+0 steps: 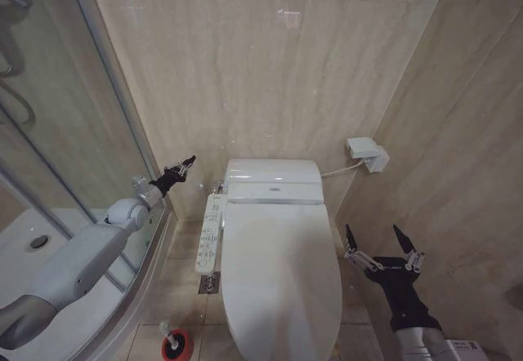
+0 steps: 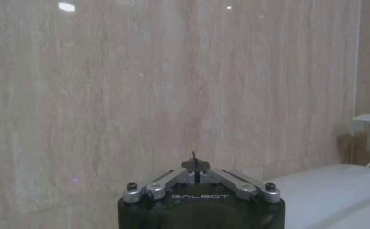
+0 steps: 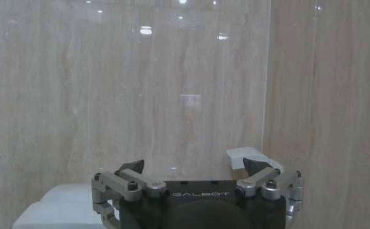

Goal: Open the toilet lid, clean the toilet bowl with a toilet brush, close the toilet lid, and flush.

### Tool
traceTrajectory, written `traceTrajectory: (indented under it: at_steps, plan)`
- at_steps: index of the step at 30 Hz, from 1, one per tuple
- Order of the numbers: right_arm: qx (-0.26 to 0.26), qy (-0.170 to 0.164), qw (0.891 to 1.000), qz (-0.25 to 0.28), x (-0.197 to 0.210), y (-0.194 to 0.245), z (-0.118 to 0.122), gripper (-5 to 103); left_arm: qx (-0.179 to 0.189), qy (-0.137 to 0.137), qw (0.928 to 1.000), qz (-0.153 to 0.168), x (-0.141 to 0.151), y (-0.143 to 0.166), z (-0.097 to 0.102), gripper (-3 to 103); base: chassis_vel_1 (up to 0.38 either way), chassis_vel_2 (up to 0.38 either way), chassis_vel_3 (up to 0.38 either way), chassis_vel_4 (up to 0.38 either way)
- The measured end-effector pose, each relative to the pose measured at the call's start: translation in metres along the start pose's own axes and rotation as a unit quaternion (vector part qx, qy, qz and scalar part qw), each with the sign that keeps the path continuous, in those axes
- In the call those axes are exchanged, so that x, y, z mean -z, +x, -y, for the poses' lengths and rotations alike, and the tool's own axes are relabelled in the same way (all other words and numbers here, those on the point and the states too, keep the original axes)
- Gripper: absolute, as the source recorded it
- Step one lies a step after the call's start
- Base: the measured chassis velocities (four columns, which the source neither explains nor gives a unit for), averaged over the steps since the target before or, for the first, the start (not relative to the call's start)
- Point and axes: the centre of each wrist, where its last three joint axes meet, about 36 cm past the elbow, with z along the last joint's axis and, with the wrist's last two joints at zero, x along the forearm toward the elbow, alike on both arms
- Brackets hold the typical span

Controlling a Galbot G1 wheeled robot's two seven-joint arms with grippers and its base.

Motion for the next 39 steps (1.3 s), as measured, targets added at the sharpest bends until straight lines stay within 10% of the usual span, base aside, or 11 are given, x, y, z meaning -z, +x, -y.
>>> traceTrajectory:
  at_steps: [39]
  plan:
    - [0.000,0.000,1.000,0.000,0.000,0.000,0.000,100,-0.012,0.009,0.9997,-0.018,-0.020,0.012,-0.003,0,-0.030,0.018,0.036,-0.017]
